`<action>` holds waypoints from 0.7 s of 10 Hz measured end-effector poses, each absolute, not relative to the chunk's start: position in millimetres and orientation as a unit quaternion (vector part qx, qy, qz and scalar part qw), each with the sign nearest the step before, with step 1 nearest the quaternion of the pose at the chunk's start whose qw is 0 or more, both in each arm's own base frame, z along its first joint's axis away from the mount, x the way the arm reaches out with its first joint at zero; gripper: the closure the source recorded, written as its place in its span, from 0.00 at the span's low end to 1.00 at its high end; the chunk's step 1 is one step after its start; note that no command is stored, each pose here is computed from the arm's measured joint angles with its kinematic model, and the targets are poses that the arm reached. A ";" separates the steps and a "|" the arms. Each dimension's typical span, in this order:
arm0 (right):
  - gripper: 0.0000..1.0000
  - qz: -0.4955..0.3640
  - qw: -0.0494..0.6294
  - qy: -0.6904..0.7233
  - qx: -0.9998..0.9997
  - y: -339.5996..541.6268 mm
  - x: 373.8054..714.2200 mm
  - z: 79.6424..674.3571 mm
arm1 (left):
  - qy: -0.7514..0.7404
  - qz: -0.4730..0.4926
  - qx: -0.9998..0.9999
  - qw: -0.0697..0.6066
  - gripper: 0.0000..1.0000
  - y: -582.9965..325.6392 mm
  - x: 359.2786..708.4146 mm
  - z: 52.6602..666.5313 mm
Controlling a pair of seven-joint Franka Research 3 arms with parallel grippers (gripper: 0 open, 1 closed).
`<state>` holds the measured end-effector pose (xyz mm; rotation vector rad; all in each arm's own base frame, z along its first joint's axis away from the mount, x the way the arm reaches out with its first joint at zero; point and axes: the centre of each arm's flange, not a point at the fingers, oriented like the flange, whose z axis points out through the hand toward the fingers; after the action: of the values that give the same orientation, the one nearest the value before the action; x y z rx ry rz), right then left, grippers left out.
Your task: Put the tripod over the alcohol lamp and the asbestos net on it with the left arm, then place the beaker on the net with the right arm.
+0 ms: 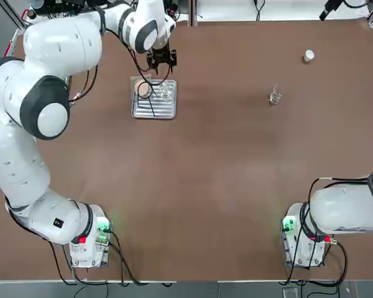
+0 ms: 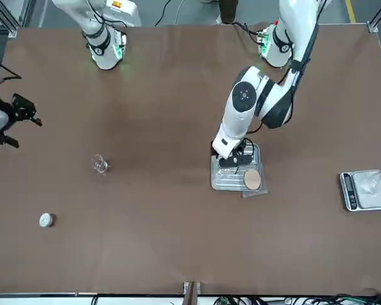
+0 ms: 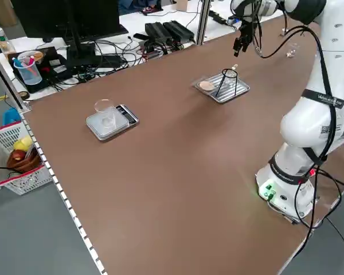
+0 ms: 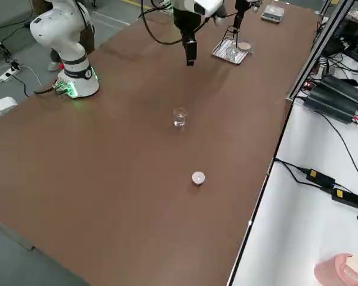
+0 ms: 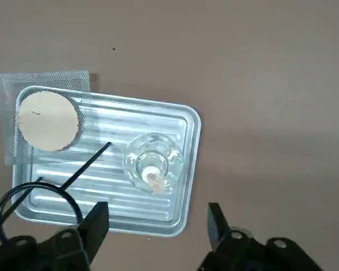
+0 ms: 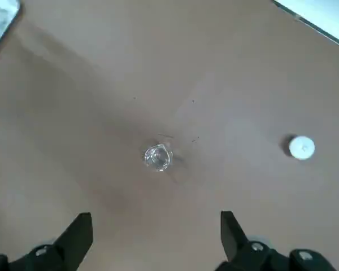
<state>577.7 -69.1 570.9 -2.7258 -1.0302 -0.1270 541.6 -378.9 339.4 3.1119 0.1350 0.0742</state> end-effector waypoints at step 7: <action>0.00 -0.161 0.273 -0.531 -0.786 -183.1 568.3 397.7 | 0.037 0.047 0.998 -0.010 0.29 -380.6 549.2 270.2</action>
<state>568.3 -183.1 397.7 -2.1160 -1.4284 -0.4329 549.2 -380.6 270.2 3.1566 0.1183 0.1497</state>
